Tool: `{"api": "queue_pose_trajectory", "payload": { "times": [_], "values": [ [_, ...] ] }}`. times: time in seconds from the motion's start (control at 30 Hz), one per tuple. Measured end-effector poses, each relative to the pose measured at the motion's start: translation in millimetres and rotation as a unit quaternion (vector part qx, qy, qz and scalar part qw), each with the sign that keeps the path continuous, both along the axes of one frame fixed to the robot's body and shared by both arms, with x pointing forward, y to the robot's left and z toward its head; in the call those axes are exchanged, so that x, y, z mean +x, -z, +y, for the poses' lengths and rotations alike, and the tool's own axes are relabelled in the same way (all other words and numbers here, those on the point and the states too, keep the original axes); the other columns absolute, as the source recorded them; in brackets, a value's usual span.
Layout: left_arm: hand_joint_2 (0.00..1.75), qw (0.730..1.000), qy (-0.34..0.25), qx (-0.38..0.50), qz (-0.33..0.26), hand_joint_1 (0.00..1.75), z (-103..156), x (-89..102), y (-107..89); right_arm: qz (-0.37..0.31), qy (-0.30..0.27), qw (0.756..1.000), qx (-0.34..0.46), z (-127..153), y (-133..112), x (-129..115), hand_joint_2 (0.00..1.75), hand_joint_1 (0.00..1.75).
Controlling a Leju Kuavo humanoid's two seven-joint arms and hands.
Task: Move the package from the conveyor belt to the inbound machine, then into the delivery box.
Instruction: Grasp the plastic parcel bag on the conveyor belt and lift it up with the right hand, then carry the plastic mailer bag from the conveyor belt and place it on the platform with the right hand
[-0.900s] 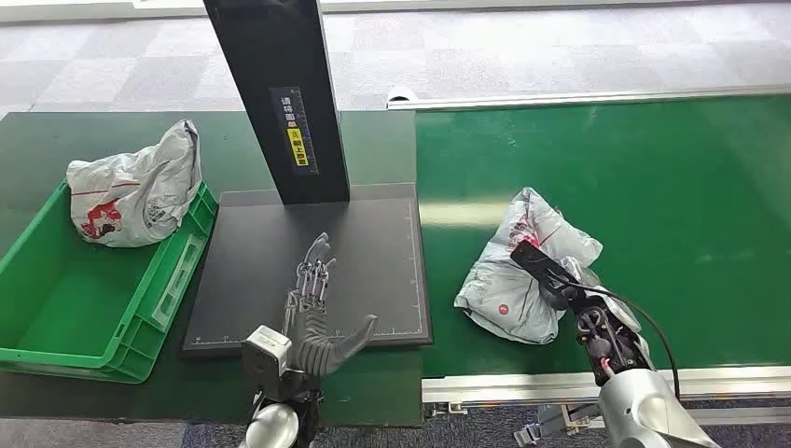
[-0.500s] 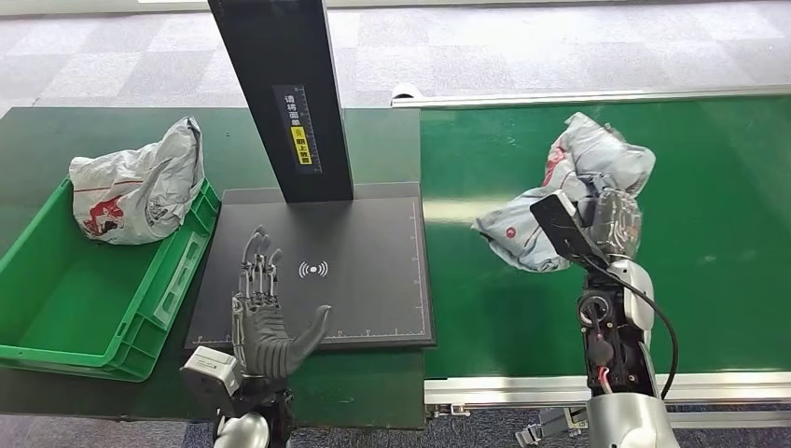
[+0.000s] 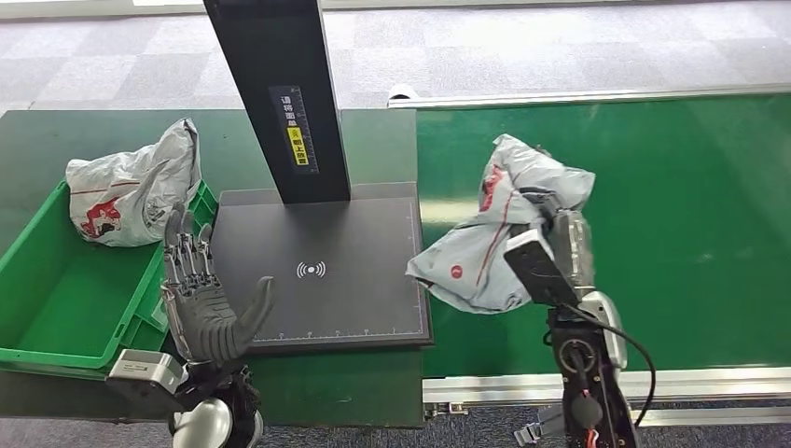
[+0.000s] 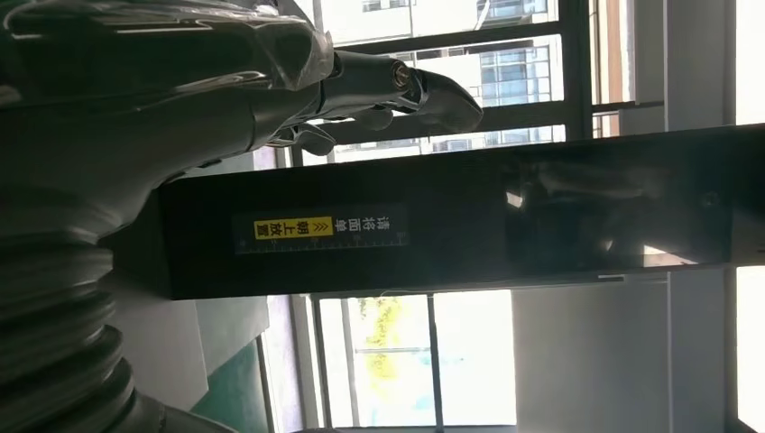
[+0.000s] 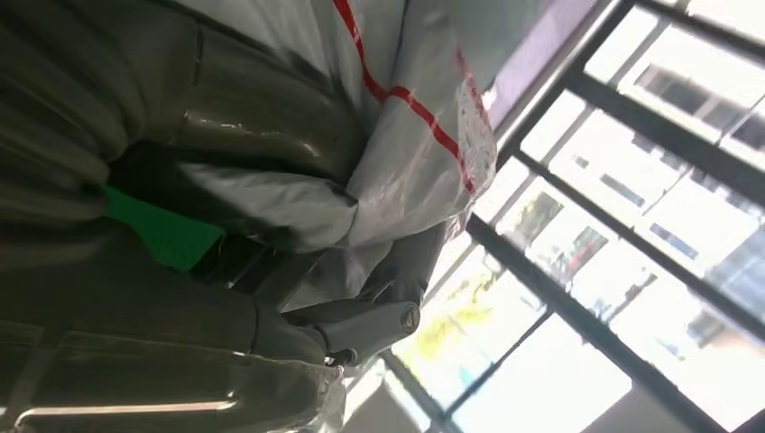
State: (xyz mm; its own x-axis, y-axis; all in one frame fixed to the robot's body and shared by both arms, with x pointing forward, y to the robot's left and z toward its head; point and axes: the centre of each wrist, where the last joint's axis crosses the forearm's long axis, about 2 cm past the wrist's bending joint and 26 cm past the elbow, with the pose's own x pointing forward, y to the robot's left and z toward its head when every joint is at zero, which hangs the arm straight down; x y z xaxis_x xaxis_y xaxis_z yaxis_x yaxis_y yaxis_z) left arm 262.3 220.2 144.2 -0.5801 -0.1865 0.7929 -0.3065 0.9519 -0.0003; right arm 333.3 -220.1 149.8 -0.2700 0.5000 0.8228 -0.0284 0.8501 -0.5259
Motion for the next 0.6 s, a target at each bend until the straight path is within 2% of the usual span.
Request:
{"api": "queue_pose_trajectory", "payload": {
  "times": [0.13,0.23,0.53,0.6],
  "values": [
    [1.75,1.000,-0.003,-0.006,0.004,0.00,1.8,3.6,-2.5,0.064,-0.092,0.993,0.031,57.0,31.4,-11.7,1.75,1.75],
    [1.75,1.000,-0.005,-0.006,0.007,0.00,2.3,4.5,-2.1,0.091,-0.134,0.986,0.031,87.2,40.4,-19.2,1.75,1.75],
    [1.75,1.000,-0.018,-0.005,0.011,0.00,4.4,7.1,-0.9,0.118,-0.197,0.973,0.023,117.4,40.4,-18.9,1.75,1.75],
    [1.75,1.000,-0.021,-0.005,0.012,0.00,5.1,8.0,-0.8,0.121,-0.204,0.971,0.025,120.0,40.1,-17.0,1.75,0.87]
  ]
}}
